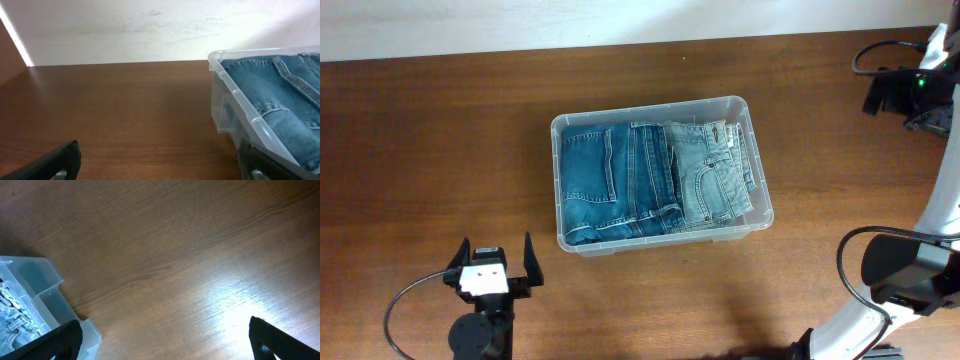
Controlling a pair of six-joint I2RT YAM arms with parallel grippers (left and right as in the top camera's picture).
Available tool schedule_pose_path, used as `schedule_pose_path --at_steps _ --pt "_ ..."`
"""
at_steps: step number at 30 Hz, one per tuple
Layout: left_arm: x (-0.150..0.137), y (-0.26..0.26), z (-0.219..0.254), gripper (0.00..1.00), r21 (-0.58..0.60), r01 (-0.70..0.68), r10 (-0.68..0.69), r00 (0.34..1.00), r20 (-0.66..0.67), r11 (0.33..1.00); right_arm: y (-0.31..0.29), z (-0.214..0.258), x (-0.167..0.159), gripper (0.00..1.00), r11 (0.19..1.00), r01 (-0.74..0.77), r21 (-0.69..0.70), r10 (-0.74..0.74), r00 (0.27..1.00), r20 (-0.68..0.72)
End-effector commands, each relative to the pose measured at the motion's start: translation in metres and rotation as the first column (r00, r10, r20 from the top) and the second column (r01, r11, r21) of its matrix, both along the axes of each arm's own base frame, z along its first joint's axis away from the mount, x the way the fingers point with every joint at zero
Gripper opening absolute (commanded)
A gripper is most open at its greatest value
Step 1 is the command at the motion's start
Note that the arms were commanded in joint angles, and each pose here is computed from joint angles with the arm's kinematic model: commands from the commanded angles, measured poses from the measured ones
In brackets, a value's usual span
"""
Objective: Pack container
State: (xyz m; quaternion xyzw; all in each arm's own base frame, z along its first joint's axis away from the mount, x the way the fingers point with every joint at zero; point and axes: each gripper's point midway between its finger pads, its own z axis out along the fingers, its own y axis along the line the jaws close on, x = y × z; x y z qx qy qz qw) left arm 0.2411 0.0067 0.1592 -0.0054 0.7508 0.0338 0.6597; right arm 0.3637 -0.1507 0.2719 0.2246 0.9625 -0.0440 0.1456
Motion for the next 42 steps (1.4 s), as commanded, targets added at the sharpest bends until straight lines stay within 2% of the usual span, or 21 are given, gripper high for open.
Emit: schedule_pose_path --at_steps 1,31,36,42 --pt "0.0 0.0 -0.003 0.99 0.063 0.013 -0.013 1.0 -0.002 0.998 -0.001 0.004 -0.001 0.99 1.0 0.007 -0.011 -0.007 1.0 0.008" --pt "0.0 0.0 -0.004 1.0 0.063 0.013 -0.013 1.0 -0.004 0.998 0.005 0.007 0.0 0.98 1.0 -0.01 -0.015 0.01 1.0 0.017" --pt "0.0 0.0 -0.004 1.0 0.063 0.013 -0.013 1.0 -0.004 0.998 0.018 0.033 -0.008 0.99 0.999 -0.033 -0.04 0.036 0.996 0.082" --pt "0.0 0.0 -0.004 0.99 0.063 0.013 -0.013 1.0 -0.004 0.998 0.042 0.084 -0.035 0.98 0.994 -0.062 -0.092 0.081 0.972 0.219"
